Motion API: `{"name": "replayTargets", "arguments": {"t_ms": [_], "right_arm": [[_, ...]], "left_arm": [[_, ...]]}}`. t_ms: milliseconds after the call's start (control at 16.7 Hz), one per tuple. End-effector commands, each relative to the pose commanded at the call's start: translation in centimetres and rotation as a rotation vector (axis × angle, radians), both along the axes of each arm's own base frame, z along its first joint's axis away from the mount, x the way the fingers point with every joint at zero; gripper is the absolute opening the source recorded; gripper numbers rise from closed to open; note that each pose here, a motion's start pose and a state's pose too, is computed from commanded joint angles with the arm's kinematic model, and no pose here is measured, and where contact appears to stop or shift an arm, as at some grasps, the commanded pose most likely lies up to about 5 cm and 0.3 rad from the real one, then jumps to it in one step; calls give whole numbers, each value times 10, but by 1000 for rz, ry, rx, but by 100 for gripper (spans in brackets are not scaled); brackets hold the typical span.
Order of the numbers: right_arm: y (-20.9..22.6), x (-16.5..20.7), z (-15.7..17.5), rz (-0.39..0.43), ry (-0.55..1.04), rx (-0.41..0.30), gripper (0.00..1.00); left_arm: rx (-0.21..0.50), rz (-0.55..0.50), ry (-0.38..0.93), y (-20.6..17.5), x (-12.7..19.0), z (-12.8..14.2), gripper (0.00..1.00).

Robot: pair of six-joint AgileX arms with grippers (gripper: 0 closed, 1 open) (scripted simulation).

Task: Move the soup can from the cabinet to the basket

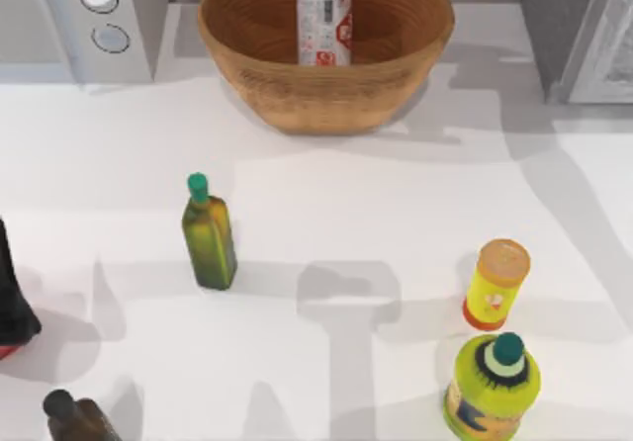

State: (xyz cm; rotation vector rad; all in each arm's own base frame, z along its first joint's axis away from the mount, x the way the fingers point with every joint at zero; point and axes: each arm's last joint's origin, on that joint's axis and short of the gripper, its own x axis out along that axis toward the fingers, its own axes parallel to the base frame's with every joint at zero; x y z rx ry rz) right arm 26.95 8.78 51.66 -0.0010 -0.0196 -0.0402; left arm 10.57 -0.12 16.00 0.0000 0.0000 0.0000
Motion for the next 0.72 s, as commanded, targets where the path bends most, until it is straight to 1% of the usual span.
{"name": "replayTargets", "arguments": {"t_ms": [360, 540, 720], "right_arm": [[-3, -10, 0, 0, -7, 2, 100], [-12, -22, -9, -1, -3, 0, 100], [-25, -41, -26, 3, 3, -3, 100]], "left_arm": [[0, 0, 0, 0, 0, 0, 100], [0, 0, 0, 0, 0, 0, 100], [0, 0, 0, 0, 0, 0, 100]]}}
